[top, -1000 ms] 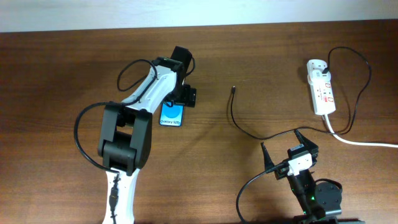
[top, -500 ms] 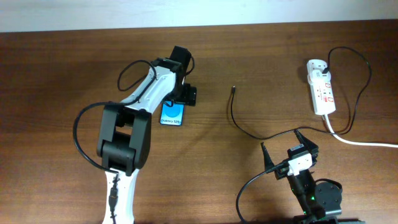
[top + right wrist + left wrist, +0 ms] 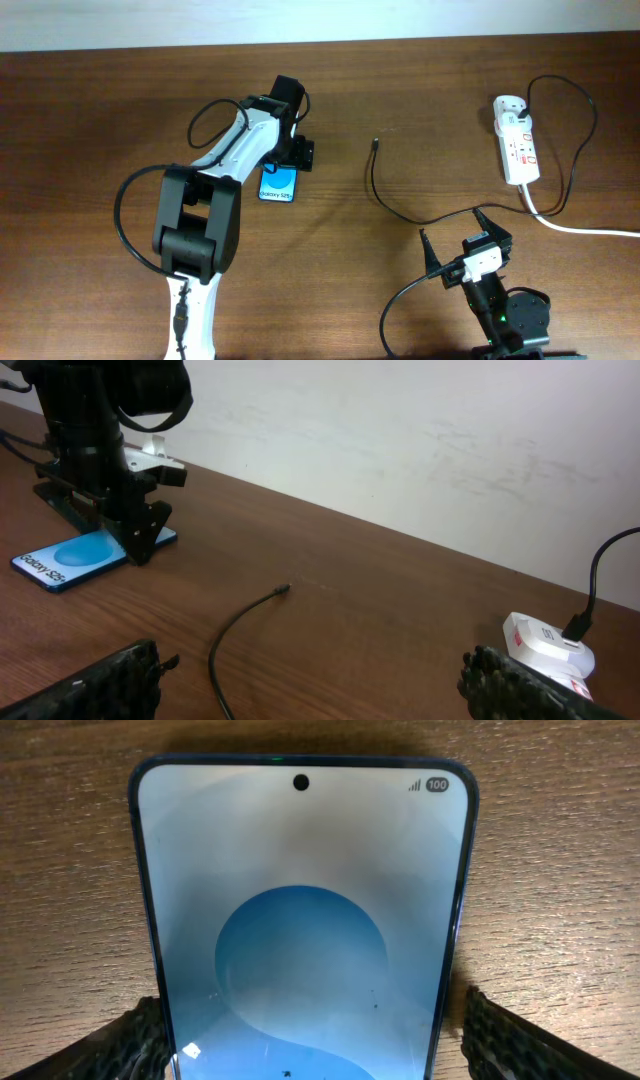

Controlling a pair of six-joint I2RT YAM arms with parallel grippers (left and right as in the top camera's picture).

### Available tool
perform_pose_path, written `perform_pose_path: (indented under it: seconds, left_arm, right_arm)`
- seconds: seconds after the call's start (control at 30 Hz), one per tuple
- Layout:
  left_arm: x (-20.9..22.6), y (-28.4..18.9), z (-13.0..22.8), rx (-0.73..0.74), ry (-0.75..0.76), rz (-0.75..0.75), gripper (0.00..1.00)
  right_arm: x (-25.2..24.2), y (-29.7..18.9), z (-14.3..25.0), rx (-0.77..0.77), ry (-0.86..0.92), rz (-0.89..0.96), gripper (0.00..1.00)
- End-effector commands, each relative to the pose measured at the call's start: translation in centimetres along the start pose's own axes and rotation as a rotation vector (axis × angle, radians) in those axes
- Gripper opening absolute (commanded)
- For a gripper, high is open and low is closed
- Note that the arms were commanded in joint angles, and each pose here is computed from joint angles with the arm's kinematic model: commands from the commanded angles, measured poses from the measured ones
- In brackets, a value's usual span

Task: Plug charger to phone and switch on socket
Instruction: 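Close the left gripper on the phone's top edge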

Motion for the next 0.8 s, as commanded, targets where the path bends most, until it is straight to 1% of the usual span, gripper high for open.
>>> perform_pose_path:
  seconds: [0.0, 0.07, 0.13, 0.2, 0.23, 0.37, 0.53, 0.63, 0.7, 0.77]
  left_arm:
    - [1.28, 4.23, 2.88, 0.152, 0.037, -0.105, 0.91]
    - [1.28, 4.24, 2.9, 0.153, 0.037, -0.105, 0.9]
    - [1.27, 4.24, 2.9, 0.153, 0.036, -0.105, 0.85]
    - [1.28, 4.23, 2.87, 0.151, 0.036, -0.105, 0.83]
    - [1.28, 4.23, 2.87, 0.151, 0.036, -0.105, 0.79]
    - [1.27, 4.23, 2.86, 0.151, 0.036, -0.104, 0.65]
    - [1.27, 4.21, 2.86, 0.151, 0.036, -0.104, 0.61]
    - [1.25, 4.21, 2.88, 0.152, 0.036, -0.102, 0.53]
    - [1.24, 4.21, 2.9, 0.153, 0.036, -0.101, 0.51]
    - [1.25, 4.2, 2.91, 0.154, 0.036, -0.102, 0.45]
  right_arm:
    - [0.09, 0.02, 0.24, 0.006, 0.009, -0.004, 0.99]
    - [0.1, 0.02, 0.24, 0.006, 0.009, -0.005, 0.98]
    - [0.09, 0.02, 0.24, 0.006, 0.009, -0.004, 0.98]
    - [0.09, 0.02, 0.24, 0.006, 0.009, -0.004, 0.98]
    - [0.1, 0.02, 0.24, 0.006, 0.009, -0.005, 0.98]
    - [0.1, 0.02, 0.24, 0.006, 0.009, -0.005, 0.98]
    - [0.09, 0.02, 0.24, 0.006, 0.009, -0.004, 0.98]
    - [0.1, 0.02, 0.24, 0.006, 0.009, -0.005, 0.98]
    - [0.09, 0.02, 0.24, 0.006, 0.009, -0.004, 0.98]
    - [0.1, 0.02, 0.24, 0.006, 0.009, -0.005, 0.99]
Point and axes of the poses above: each gripper's point midway between its finger pads, its own y axis out along the fingers, its own x axis along the line the jaws close on, z = x × y, the point moved 8 cm from there along -y, back along the fingers, and after that the axes turned 9 degrees about y, right-handed, at the moved point
